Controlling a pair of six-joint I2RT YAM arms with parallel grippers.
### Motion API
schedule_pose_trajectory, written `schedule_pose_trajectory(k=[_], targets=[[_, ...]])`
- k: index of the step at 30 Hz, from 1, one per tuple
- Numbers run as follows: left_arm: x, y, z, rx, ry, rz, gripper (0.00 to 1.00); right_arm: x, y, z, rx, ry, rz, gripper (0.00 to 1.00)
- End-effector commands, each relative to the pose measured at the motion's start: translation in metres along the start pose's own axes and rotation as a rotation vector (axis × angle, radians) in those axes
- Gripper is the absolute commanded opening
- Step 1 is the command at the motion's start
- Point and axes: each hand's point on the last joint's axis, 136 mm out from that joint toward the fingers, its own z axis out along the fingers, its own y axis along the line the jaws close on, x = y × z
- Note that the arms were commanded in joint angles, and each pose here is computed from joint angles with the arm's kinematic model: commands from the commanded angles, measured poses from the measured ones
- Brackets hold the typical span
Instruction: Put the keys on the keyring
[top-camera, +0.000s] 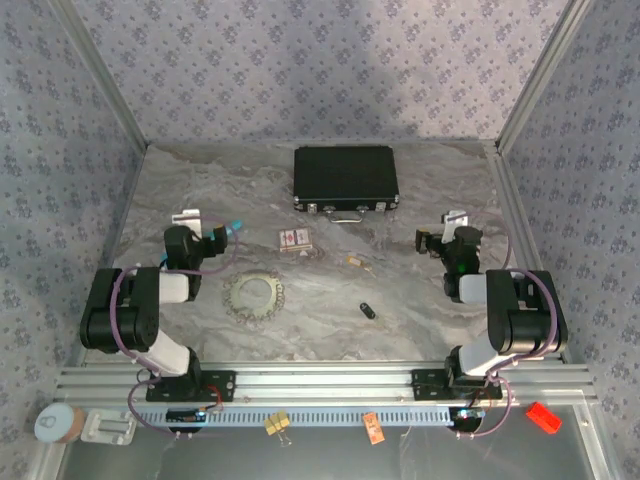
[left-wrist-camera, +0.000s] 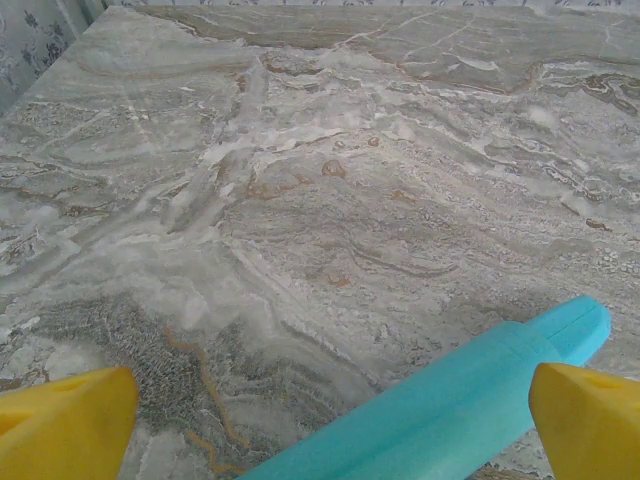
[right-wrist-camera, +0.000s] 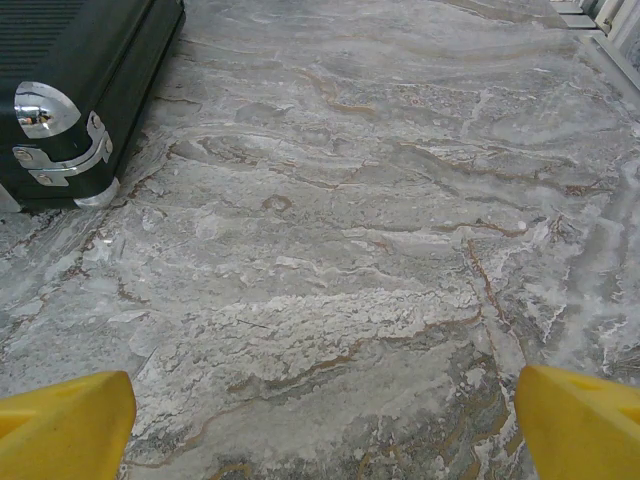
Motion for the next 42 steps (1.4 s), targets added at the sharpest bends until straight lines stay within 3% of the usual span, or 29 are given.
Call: schedule_pose_trajectory(k=[1, 27, 34, 42], targets=[[-0.010, 0.000, 0.001, 0.006, -0.025, 0.008, 1.00, -0.010, -0.004, 0.003, 0.021, -0.023, 0.011, 0.99], [-0.014, 0.000, -0.001, 0.014, -0.028, 0.002, 1.00, -0.012, -0.004, 0.001, 0.002, -0.027, 0.017, 0.99], [-0.039, 0.008, -0.026, -0.033, 0.004, -0.007, 1.00, -0.039, -0.006, -0.023, 0.043, 0.042, 0.057, 0.99], [-0.051, -0.001, -0.063, 0.000, 0.031, -0.136, 1.00, -0.050, 0.044, -0.064, -0.086, 0.164, 0.132, 0.98]])
